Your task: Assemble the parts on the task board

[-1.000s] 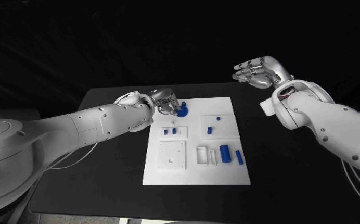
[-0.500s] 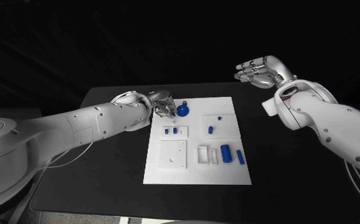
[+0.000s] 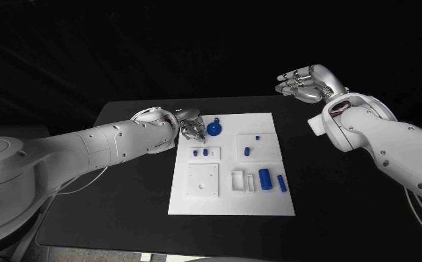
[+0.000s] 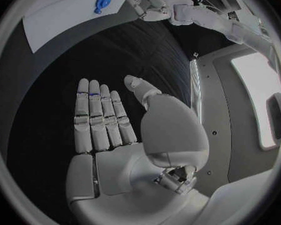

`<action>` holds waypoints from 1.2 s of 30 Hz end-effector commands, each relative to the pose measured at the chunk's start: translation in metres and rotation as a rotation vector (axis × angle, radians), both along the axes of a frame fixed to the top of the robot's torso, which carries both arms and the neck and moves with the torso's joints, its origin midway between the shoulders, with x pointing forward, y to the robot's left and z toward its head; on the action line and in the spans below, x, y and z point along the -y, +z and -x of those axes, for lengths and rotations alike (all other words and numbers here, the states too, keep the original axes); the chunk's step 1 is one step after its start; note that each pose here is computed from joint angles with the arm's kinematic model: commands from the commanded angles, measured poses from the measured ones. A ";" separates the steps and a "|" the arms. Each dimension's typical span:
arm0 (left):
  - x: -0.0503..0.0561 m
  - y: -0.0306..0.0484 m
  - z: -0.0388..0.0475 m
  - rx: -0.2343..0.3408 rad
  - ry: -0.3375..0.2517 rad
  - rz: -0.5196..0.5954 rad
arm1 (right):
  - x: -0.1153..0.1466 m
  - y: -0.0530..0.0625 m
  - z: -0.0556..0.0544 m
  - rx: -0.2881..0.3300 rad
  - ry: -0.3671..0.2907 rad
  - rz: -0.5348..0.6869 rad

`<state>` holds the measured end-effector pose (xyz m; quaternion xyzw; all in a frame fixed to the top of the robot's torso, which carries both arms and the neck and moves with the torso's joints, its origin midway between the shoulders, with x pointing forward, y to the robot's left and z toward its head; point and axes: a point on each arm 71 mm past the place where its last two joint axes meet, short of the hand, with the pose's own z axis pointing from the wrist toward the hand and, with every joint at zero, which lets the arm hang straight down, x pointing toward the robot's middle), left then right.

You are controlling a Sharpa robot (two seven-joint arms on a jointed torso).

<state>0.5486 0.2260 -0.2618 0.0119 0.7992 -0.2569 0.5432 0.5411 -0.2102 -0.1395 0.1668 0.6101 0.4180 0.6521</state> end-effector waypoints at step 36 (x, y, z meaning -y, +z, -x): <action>0.003 -0.0136 -0.0003 -0.048 -0.027 -0.045 | -0.003 0.000 0.001 0.009 0.015 0.004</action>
